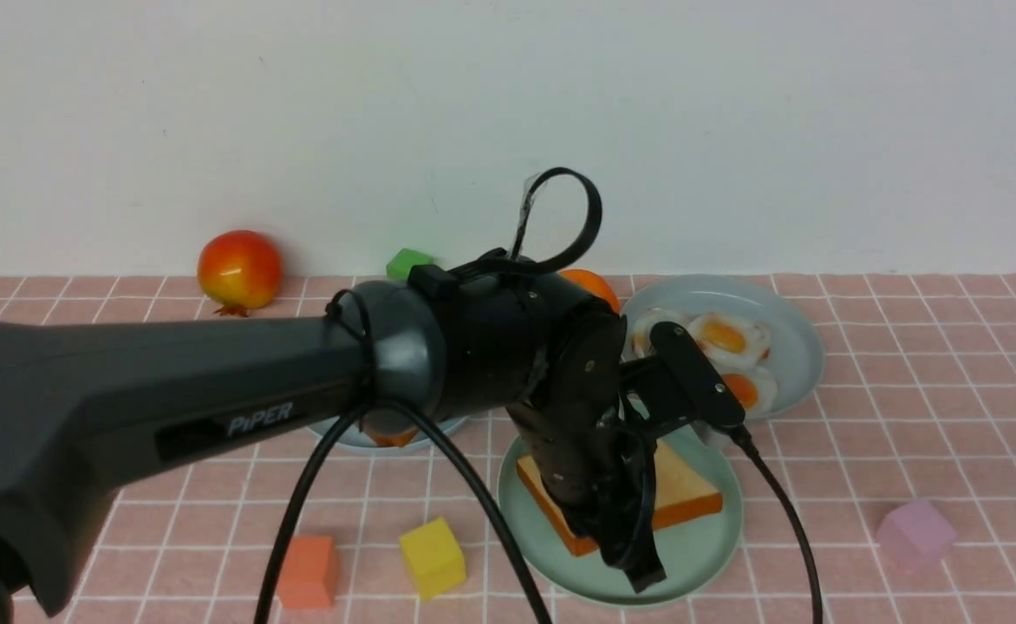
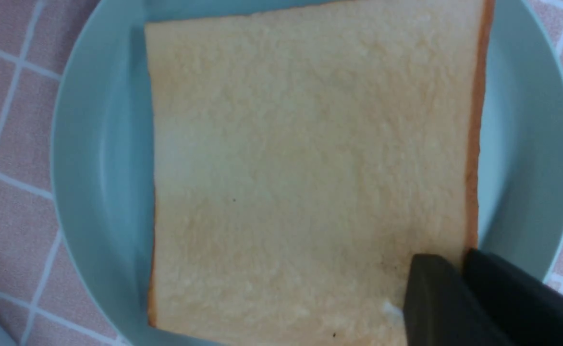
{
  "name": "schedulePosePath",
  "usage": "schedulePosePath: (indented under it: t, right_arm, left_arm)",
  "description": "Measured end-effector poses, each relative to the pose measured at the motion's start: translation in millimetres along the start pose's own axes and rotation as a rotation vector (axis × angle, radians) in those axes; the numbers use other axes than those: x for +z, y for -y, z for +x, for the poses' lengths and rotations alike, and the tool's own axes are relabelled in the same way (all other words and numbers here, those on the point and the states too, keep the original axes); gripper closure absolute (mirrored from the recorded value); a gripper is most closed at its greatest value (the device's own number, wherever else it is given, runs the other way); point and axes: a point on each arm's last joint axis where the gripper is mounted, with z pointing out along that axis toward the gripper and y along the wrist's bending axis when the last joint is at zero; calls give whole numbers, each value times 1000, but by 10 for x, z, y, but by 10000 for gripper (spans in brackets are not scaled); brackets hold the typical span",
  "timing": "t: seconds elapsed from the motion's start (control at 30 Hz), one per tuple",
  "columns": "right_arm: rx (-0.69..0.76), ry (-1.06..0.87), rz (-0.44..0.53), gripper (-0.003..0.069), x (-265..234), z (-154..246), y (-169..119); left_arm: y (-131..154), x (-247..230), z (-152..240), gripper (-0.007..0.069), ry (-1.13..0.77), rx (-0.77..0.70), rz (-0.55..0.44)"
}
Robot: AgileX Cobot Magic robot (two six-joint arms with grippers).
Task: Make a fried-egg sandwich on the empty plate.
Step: Use the left arm to put a slice of bread into the empty plate in the middle, then use the right arm to grab a fried egg
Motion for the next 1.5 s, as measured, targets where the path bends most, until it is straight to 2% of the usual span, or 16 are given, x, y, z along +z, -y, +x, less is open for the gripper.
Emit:
schedulePosePath:
  t: [0.07,0.17,0.2,0.33,0.4,0.47,0.57,0.63,0.67,0.7,0.73,0.77,0.9,1.1,1.27,1.5]
  right_arm:
    - [0,0,0,520,0,0,0]
    - [0,0,0,518,0,0,0]
    - [0,0,0,518,0,0,0]
    - [0,1,0,517,0,-1,0]
    - [2,0,0,517,6,-5,2]
    - [19,-3,1,517,28,-20,10]
    - [52,-20,1,515,115,-73,40]
    - [68,-43,2,514,219,-128,75]
    - [71,-51,2,514,244,-139,83]
    - [82,-65,4,514,347,-193,119]
    - [90,-79,6,514,432,-231,147]
    - [98,-96,7,514,528,-269,178]
    - [138,-172,19,514,1006,-404,332]
    - [161,-302,33,514,1779,-508,559]
    - [77,-419,34,512,2588,-713,648]
    - [-39,-517,98,434,3502,-916,858]
  left_arm:
    - [1,0,1,425,-1,-1,1]
    - [2,-14,2,295,-4,-1,2]
    - [2,-20,1,295,-3,0,2]
    - [6,-217,-35,179,25,-33,1]
    - [8,-392,-67,169,58,-78,-3]
    - [8,-641,-105,188,110,-132,-14]
    - [25,-1208,-138,300,229,-215,-31]
    - [53,-1583,-110,424,296,-248,-39]
    - [60,-1666,-101,424,306,-250,-37]
    - [92,-1942,-47,536,355,-272,-43]
    - [118,-2124,2,595,383,-281,-45]
    - [147,-2292,63,613,410,-282,-48]
    - [299,-2757,430,613,513,-292,-56]
    - [550,-2891,1114,613,597,-345,-35]
    - [767,-2795,1748,613,663,-398,-16]
    - [889,-2908,2130,613,874,-435,-23]
